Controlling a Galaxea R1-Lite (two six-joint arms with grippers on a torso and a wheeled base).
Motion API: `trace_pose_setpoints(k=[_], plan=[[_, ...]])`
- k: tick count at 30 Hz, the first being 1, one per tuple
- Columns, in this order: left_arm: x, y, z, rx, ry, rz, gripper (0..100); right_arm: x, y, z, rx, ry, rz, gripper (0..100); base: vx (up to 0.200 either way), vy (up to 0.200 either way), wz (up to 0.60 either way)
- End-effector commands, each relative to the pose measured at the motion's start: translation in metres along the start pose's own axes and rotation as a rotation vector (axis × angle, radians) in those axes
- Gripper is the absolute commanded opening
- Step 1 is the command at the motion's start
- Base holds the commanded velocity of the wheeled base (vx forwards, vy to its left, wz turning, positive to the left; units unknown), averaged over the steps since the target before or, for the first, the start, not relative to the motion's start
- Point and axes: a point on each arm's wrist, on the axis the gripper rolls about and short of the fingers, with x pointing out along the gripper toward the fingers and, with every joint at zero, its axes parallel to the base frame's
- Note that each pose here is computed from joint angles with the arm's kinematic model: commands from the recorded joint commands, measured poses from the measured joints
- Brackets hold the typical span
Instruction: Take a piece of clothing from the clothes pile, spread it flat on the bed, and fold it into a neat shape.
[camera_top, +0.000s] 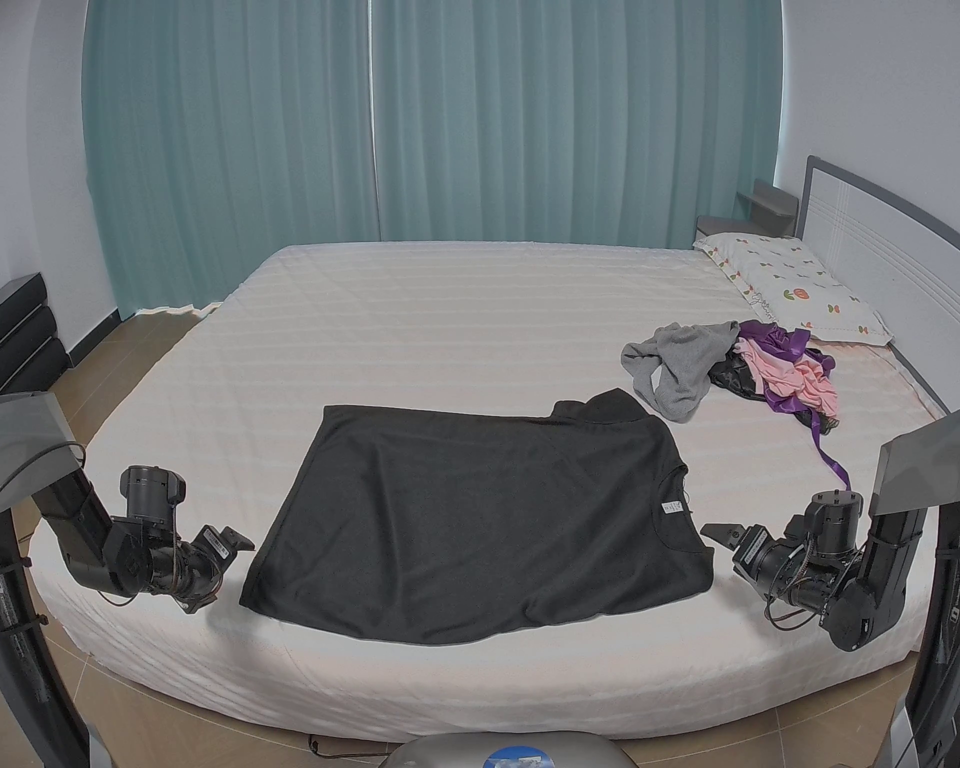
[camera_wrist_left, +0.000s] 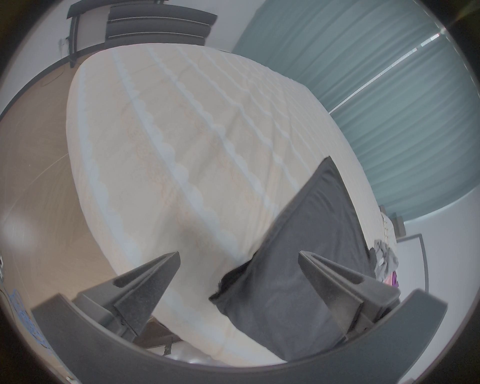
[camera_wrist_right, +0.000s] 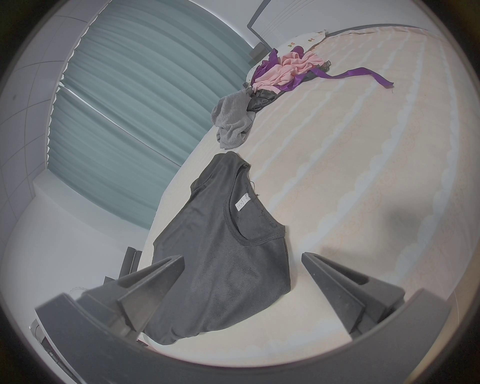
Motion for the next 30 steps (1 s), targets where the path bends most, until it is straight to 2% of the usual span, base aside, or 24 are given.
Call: trace_pose_setpoints(k=[1,10,18,19,27,30], plan=[[0.001,0.000,-0.009,0.042,0.028,0.006,100,0.000,-0.001,0.000,0.001,0.002,-0.003,100,0.000,0.000,0.00],[0.011,0.000,-0.021,0.095,0.055,0.007,100,0.000,-0.001,-0.001,0.000,0.006,-0.006,100,0.000,0.000,0.00],[0.021,-0.012,-0.035,0.159,0.065,-0.024,100,0.000,-0.002,-0.002,-0.001,0.011,-0.008,100,0.000,0.000,0.00],[0.022,-0.011,-0.035,0.158,0.065,-0.018,0,0.001,-0.003,-0.003,-0.002,0.013,-0.012,100,0.000,0.000,0.00],[0.023,-0.010,-0.035,0.180,0.046,-0.031,0,0.004,-0.008,-0.007,-0.016,0.029,-0.030,100,0.000,0.000,0.00],[0.022,-0.009,-0.034,0.175,0.024,-0.053,0,0.012,-0.011,-0.018,-0.040,0.070,-0.040,100,0.000,0.000,0.00]])
